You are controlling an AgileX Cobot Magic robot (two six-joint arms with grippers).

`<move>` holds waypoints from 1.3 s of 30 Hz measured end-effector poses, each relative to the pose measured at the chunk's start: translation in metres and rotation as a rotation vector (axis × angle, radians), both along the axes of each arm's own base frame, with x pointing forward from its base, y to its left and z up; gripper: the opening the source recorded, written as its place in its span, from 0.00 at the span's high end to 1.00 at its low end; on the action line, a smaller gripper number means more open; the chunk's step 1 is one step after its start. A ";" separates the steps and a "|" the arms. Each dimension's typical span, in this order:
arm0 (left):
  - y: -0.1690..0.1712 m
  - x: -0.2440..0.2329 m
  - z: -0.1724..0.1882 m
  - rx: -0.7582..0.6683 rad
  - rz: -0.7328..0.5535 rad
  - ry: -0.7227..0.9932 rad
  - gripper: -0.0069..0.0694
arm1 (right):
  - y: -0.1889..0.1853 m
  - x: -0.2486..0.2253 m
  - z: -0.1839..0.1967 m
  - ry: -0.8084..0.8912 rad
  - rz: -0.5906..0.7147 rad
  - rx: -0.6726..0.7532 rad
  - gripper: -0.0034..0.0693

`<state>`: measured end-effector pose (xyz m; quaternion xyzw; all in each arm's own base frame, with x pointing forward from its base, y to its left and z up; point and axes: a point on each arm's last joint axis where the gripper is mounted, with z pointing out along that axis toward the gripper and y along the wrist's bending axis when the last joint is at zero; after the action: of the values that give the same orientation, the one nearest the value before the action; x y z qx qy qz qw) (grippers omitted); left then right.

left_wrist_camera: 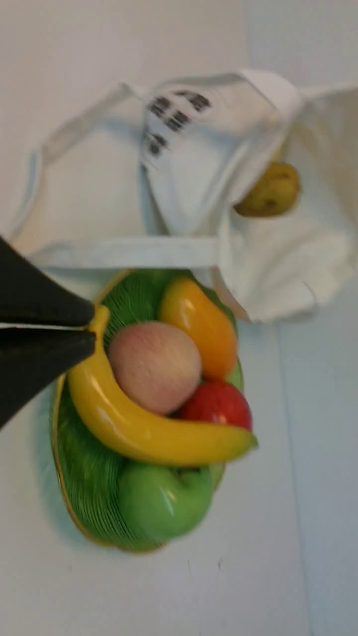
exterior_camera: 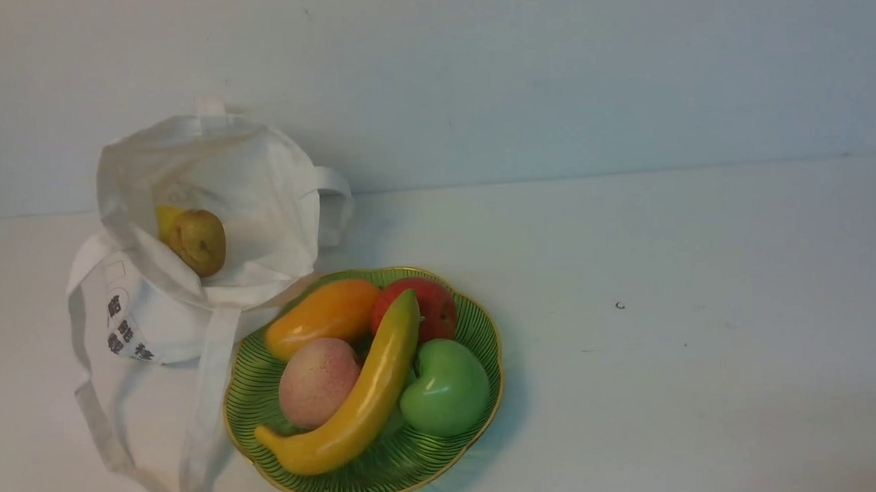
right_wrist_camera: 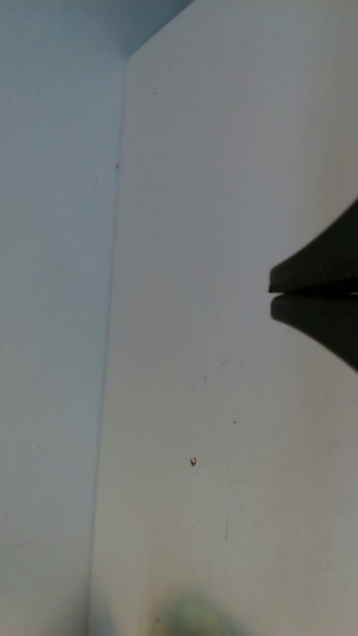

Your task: Take the fruit out of the cloth bag on the white table and place them on a plate.

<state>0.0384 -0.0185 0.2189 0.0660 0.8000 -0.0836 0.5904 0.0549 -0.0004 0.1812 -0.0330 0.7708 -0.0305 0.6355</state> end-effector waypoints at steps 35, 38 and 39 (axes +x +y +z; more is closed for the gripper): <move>0.020 0.013 -0.049 0.023 0.228 0.031 0.92 | 0.000 0.000 0.000 0.001 0.000 0.000 0.97; 0.020 0.013 -0.049 0.023 0.228 0.031 0.92 | 0.000 0.000 0.000 0.001 0.000 0.000 0.97; 0.020 0.013 -0.049 0.023 0.228 0.031 0.92 | 0.000 0.000 0.000 0.001 0.000 0.000 0.97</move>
<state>0.0518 0.0014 0.1702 -0.0199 0.8122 -0.0078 0.5829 0.0549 -0.0004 0.1811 -0.0328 0.7711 -0.0304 0.6351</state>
